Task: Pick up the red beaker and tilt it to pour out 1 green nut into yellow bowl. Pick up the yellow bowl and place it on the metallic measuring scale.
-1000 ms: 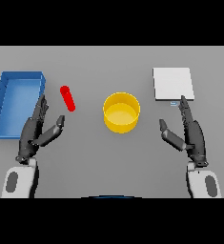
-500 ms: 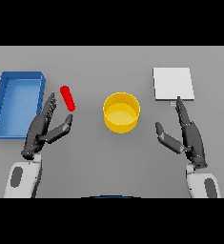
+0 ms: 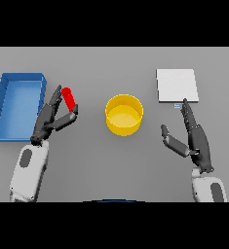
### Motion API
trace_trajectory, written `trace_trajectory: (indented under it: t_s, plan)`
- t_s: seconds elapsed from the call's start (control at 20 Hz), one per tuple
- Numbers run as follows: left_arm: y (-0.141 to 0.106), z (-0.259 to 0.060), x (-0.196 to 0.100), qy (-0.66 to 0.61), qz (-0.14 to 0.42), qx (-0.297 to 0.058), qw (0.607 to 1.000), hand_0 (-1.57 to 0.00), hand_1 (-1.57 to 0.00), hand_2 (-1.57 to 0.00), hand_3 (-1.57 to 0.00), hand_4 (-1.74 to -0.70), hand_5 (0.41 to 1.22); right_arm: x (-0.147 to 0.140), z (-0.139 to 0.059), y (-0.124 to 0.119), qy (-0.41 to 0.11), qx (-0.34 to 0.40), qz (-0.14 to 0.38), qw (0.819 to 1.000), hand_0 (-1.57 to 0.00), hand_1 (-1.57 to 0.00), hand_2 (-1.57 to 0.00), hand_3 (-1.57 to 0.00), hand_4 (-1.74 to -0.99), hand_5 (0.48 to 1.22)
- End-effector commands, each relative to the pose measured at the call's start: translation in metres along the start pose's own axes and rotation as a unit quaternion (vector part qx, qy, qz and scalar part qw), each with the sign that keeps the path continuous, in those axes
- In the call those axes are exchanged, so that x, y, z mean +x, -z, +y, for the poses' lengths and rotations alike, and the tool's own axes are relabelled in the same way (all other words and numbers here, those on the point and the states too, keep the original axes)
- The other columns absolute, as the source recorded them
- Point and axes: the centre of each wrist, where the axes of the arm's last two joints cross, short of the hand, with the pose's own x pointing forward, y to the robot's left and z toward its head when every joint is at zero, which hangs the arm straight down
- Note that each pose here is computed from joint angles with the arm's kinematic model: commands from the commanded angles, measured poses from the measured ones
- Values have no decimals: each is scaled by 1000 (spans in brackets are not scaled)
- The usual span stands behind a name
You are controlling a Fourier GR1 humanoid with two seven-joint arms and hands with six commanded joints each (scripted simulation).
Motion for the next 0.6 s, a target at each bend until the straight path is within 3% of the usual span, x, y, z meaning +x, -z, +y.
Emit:
trace_trajectory:
  t_s: [0.0, 0.55]
  plan:
    - [4, 1, -2, -2, -1, 0, 1000, 1, 1, 1, 1, -1345, 718, 0, -2, 0, 1, -3, -1, 1000, 1, 1, 1, 1, -1339, 688]
    - [47, -2, 6, 4, 6, -15, 1000, 1, 1, 1, 1, -1318, 708, -1, 1, 5, 8, -5, 1, 1000, 1, 1, 1, 1, -1320, 683]
